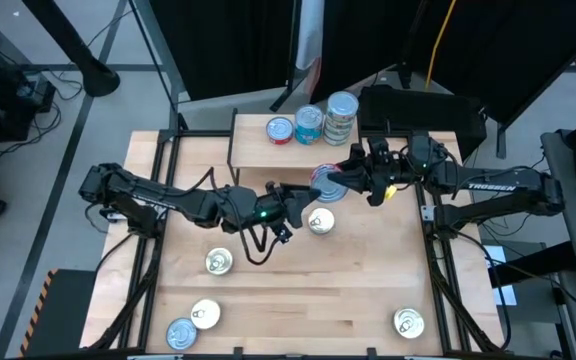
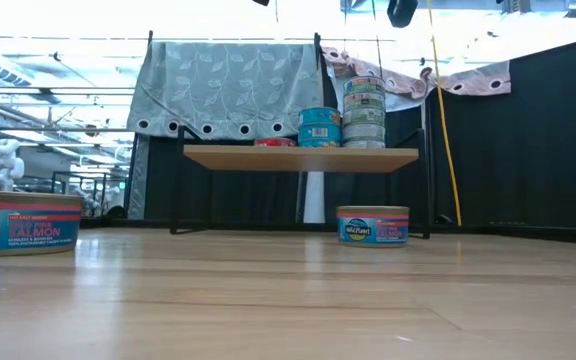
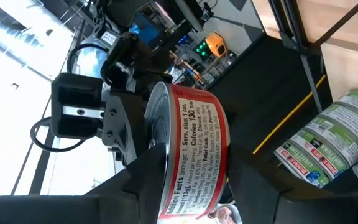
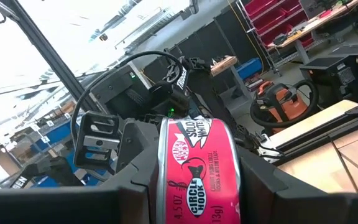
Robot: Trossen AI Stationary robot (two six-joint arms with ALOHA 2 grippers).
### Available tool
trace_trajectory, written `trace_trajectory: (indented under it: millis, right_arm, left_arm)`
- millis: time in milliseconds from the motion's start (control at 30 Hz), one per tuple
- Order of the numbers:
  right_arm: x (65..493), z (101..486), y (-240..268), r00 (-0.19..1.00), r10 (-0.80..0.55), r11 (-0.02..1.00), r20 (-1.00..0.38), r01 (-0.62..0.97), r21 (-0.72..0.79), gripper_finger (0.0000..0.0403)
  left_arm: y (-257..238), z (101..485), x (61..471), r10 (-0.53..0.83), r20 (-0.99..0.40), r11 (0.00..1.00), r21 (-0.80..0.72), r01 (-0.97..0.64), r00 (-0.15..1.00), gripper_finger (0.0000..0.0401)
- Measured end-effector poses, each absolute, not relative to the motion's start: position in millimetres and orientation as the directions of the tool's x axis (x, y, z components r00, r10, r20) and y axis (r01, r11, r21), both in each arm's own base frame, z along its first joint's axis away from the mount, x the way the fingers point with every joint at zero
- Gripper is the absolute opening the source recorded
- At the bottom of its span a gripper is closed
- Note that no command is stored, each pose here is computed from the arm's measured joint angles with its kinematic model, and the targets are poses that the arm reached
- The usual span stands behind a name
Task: Stack canned seafood by type on shelf
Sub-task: Stack the red tuna can on top of the other red tuna can on the shelf
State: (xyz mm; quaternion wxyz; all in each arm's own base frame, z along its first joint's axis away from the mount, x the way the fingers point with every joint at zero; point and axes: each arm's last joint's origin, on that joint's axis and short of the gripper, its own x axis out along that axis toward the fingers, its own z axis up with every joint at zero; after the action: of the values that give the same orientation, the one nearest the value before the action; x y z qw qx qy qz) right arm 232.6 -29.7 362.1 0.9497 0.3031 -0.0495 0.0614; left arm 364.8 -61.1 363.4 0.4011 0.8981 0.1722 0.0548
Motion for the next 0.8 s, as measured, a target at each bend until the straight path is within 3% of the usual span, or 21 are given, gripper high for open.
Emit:
trace_trajectory:
  millis: [233, 567, 667, 800]
  right_arm:
    - [233.4, 362.5, -29.4, 0.985, 0.101, 0.805, 0.139, -0.163, 0.57, 0.014]
    - [234.3, 360.4, -29.3, 0.987, 0.108, 0.805, 0.122, -0.159, 0.571, 0.018]
    - [234.3, 360.4, -29.4, 0.987, 0.105, 0.808, 0.122, -0.156, 0.568, 0.0172]
    - [234.4, 359.1, -30.0, 0.989, 0.09, 0.82, 0.113, -0.138, 0.556, 0.0127]
  left_arm:
    - [-64.1, 363.3, 364.4, 0.344, -0.039, -0.605, 0.755, 0.254, 0.938, 0.0156]
    - [-66.0, 363.1, 364.1, 0.363, -0.037, -0.584, 0.769, 0.259, 0.931, 0.0073]
    - [-65.7, 362.9, 363.9, 0.379, -0.04, -0.563, 0.783, 0.264, 0.925, 0.0057]
    - [-65.5, 361.7, 363.7, 0.388, -0.05, -0.527, 0.807, 0.266, 0.92, 0.005]
